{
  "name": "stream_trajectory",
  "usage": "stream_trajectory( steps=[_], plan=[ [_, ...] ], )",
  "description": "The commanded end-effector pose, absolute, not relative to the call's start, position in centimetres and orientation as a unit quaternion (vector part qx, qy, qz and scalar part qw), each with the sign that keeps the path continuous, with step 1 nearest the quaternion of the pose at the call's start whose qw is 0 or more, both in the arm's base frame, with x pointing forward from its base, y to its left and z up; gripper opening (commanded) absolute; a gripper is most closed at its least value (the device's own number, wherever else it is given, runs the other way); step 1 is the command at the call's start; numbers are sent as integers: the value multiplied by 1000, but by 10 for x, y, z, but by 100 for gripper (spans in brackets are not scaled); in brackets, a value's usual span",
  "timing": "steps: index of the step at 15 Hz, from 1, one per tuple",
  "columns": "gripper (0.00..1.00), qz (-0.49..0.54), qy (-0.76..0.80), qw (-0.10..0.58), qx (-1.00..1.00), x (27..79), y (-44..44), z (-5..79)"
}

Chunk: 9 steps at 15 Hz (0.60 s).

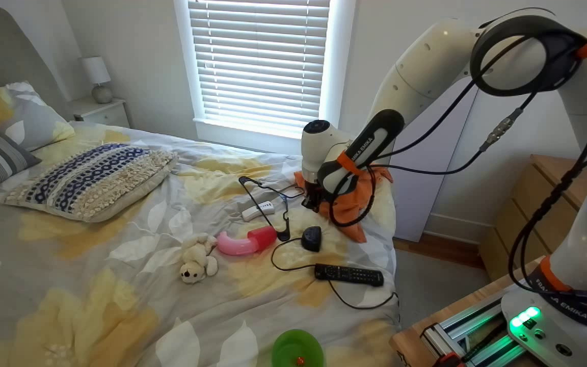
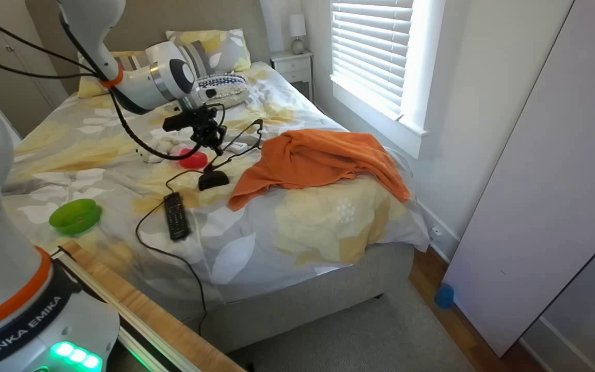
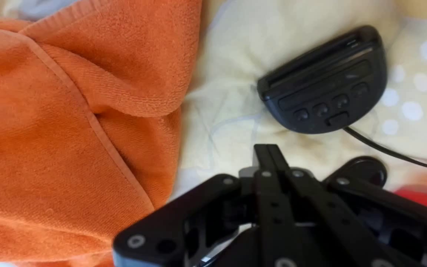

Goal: Press a button on the bedside alarm clock radio that is on the bed

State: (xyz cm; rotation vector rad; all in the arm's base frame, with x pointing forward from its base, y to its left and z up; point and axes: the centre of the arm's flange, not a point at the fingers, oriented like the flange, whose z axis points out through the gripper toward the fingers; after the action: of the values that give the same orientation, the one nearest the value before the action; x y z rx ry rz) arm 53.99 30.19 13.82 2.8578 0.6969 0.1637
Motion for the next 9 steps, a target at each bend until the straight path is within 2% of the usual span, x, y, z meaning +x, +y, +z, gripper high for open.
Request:
stream_trajectory(
  steps=[1,2,4,9],
  plan=[
    [0,33,249,64,966,531,300,171],
    [26,33,258,48,964,528,301,181],
    [34,33,273,21,961,522,305,195],
    [71,14,299,-16,954,505,304,222]
  ],
)
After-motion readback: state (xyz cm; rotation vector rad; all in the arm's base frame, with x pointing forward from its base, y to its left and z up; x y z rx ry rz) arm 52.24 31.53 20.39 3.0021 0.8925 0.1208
